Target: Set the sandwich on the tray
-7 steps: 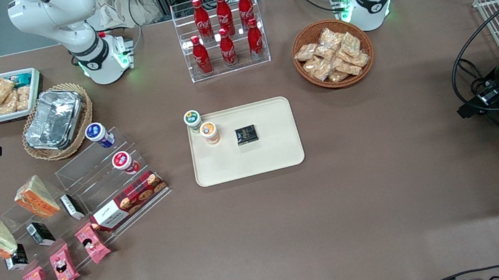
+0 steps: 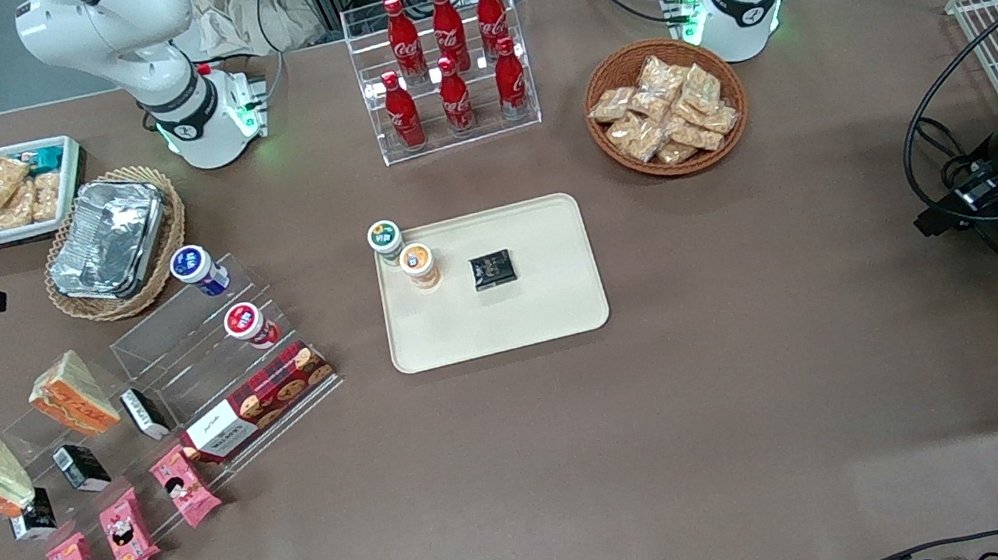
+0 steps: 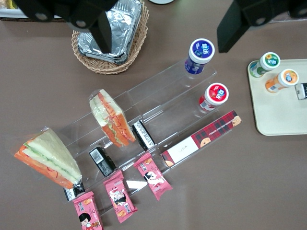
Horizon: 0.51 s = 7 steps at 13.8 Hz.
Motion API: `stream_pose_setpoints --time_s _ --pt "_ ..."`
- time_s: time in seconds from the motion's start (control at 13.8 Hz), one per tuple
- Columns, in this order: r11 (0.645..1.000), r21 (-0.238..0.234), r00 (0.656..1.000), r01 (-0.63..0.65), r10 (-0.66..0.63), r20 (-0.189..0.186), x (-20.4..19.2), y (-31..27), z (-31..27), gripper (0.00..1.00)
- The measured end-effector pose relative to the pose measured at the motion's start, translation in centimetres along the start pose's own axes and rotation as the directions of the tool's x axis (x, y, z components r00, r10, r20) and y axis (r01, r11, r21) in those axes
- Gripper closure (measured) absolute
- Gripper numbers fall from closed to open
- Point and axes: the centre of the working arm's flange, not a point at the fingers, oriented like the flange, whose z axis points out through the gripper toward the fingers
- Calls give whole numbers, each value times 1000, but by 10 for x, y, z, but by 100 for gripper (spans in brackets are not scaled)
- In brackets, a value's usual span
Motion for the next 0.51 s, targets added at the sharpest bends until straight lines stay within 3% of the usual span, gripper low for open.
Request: stream_pose_setpoints --time_s 0.51 --pt "999 2 999 50 -50 4 0 15 2 2"
